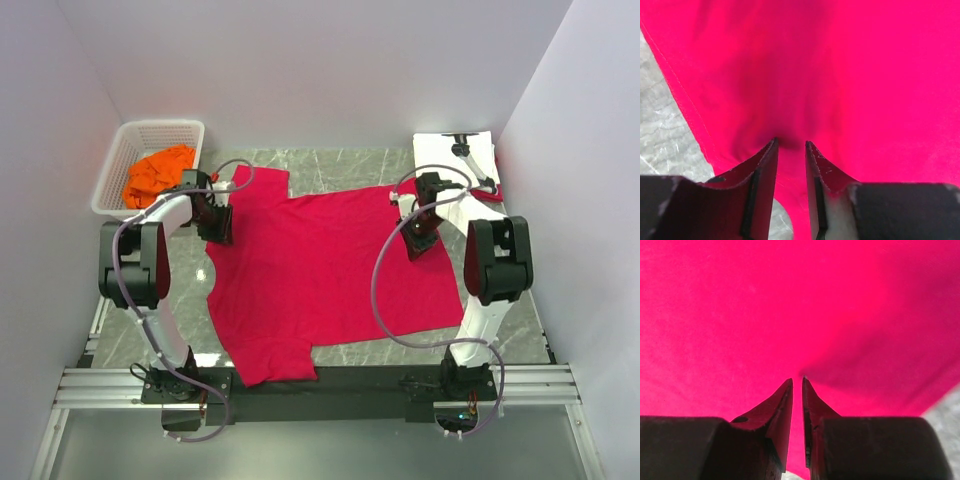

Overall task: Fold and stack the t-shirts
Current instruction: Flatten the tshirt out

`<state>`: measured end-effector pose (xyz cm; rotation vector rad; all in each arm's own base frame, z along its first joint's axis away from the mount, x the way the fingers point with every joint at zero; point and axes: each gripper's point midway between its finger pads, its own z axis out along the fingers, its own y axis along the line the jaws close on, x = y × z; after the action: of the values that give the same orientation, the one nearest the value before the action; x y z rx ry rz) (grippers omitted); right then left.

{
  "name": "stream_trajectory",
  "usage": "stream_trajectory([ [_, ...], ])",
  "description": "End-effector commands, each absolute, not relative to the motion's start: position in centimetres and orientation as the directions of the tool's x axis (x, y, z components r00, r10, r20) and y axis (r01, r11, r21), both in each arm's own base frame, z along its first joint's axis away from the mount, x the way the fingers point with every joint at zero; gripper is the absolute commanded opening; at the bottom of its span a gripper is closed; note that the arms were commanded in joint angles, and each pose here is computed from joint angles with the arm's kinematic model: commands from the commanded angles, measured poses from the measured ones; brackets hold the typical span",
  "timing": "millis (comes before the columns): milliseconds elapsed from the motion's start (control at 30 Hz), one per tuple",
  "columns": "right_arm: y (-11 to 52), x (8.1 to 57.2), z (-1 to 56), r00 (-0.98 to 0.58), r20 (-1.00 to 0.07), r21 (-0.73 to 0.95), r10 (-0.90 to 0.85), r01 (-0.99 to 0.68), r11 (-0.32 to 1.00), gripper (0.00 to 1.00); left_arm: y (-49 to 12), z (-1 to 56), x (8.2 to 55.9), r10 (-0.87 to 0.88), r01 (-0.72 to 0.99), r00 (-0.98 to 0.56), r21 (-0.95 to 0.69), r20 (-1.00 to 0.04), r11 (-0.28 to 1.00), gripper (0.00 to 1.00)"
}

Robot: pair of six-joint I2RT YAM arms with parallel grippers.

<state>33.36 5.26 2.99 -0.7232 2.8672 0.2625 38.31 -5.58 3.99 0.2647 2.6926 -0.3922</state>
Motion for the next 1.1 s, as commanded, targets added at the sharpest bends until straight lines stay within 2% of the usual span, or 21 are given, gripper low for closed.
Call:
stream_trajectory([
  [0, 5.7, 34.3, 2.0, -0.866, -0.185, 0.127, -0.464, -0.489, 0.863, 0.19, -4.9, 3.9, 39.9, 0.138, 0.244, -0.895, -0.207, -0.424, 0.947, 0.33],
  [233, 5.2, 38.4, 1.0, -0.882, -0.172, 0.069, -0.439, -0.455, 0.888, 0.16, -4.4, 1.1, 44.6, 0.116, 0.207, -0.909, -0.192, -0.4, 0.959, 0.32],
  [267, 5.1, 38.7, 0.4, -0.886, -0.152, 0.068, -0.439, -0.452, 0.889, 0.16, -4.3, 1.9, 46.5, 0.112, 0.209, -0.894, -0.182, -0.434, 0.961, 0.31],
  [367, 4.8, 41.2, 0.9, -0.886, -0.176, 0.026, -0.428, -0.439, 0.898, 0.14, -4.0, 0.4, 48.6, 0.097, 0.19, -0.902, -0.184, -0.421, 0.964, 0.32],
  [400, 4.7, 41.9, 0.4, -0.89, -0.174, 0.017, -0.422, -0.431, 0.902, 0.14, -4.0, 1.4, 50.5, 0.094, 0.196, -0.882, -0.177, -0.461, 0.965, 0.32],
  [433, 4.8, 43.6, 1.2, -0.887, -0.212, -0.005, -0.41, -0.418, 0.908, 0.14, -3.0, 0.2, 51.1, 0.065, 0.165, -0.893, -0.19, -0.445, 0.968, 0.33],
  [467, 4.8, 44.3, 1.4, -0.886, -0.227, -0.011, -0.405, -0.414, 0.91, 0.14, -3.1, 1.6, 53.0, 0.059, 0.176, -0.87, -0.196, -0.489, 0.965, 0.34],
  [533, 5.0, 46.2, 1.7, -0.883, -0.258, -0.026, -0.392, -0.399, 0.917, 0.14, -3.1, 1.7, 54.8, 0.057, 0.187, -0.852, -0.202, -0.521, 0.961, 0.39],
  [633, 5.4, 47.2, 2.6, -0.881, -0.28, -0.018, -0.381, -0.392, 0.92, 0.15, -3.8, 5.0, 56.9, 0.078, 0.252, -0.794, -0.209, -0.602, 0.945, 0.46],
  [700, 6.1, 47.0, 4.9, -0.868, -0.324, 0.011, -0.377, -0.402, 0.916, 0.2, -5.3, 7.6, 55.9, 0.114, 0.341, -0.771, -0.255, -0.627, 0.905, 0.5],
  [733, 6.5, 46.0, 5.2, -0.867, -0.323, 0.032, -0.38, -0.412, 0.911, 0.22, -5.6, 11.5, 55.3, 0.153, 0.403, -0.711, -0.22, -0.687, 0.888, 0.51],
  [767, 6.9, 45.7, 8.0, -0.842, -0.377, 0.033, -0.385, -0.428, 0.903, 0.27, -6.7, 11.1, 53.0, 0.169, 0.453, -0.715, -0.265, -0.679, 0.851, 0.52],
  [800, 7.6, 44.2, 8.0, -0.84, -0.373, 0.07, -0.393, -0.448, 0.891, 0.3, -6.9, 12.3, 51.7, 0.221, 0.519, -0.672, -0.236, -0.707, 0.822, 0.54],
  [833, 7.9, 43.6, 8.9, -0.827, -0.392, 0.074, -0.402, -0.464, 0.883, 0.33, -7.3, 16.4, 49.9, 0.246, 0.572, -0.599, -0.192, -0.762, 0.797, 0.54],
  [867, 9.0, 42.7, 11.3, -0.792, -0.44, 0.071, -0.423, -0.5, 0.863, 0.37, -7.7, 15.0, 47.0, 0.263, 0.592, -0.62, -0.221, -0.739, 0.775, 0.55],
  [933, 10.4, 40.4, 11.9, -0.778, -0.446, 0.106, -0.442, -0.536, 0.838, 0.39, -8.1, 18.7, 42.7, 0.312, 0.71, -0.506, -0.182, -0.804, 0.681, 0.56],
  [967, 12.0, 39.3, 13.2, -0.747, -0.47, 0.105, -0.47, -0.576, 0.811, 0.39, -8.3, 17.3, 39.8, 0.33, 0.735, -0.518, -0.214, -0.789, 0.643, 0.57],
  [1000, 12.7, 38.0, 12.9, -0.743, -0.456, 0.118, -0.489, -0.596, 0.794, 0.39, -8.5, 17.1, 36.9, 0.387, 0.808, -0.457, -0.193, -0.801, 0.556, 0.57],
  [1033, 13.2, 37.2, 12.8, -0.738, -0.449, 0.12, -0.503, -0.608, 0.785, 0.39, -8.5, 18.2, 34.6, 0.427, 0.843, -0.389, -0.128, -0.817, 0.522, 0.57],
  [1067, 14.2, 36.4, 13.2, -0.719, -0.457, 0.114, -0.523, -0.631, 0.767, 0.39, -8.5, 16.0, 31.8, 0.469, 0.864, -0.392, -0.141, -0.792, 0.484, 0.57],
])
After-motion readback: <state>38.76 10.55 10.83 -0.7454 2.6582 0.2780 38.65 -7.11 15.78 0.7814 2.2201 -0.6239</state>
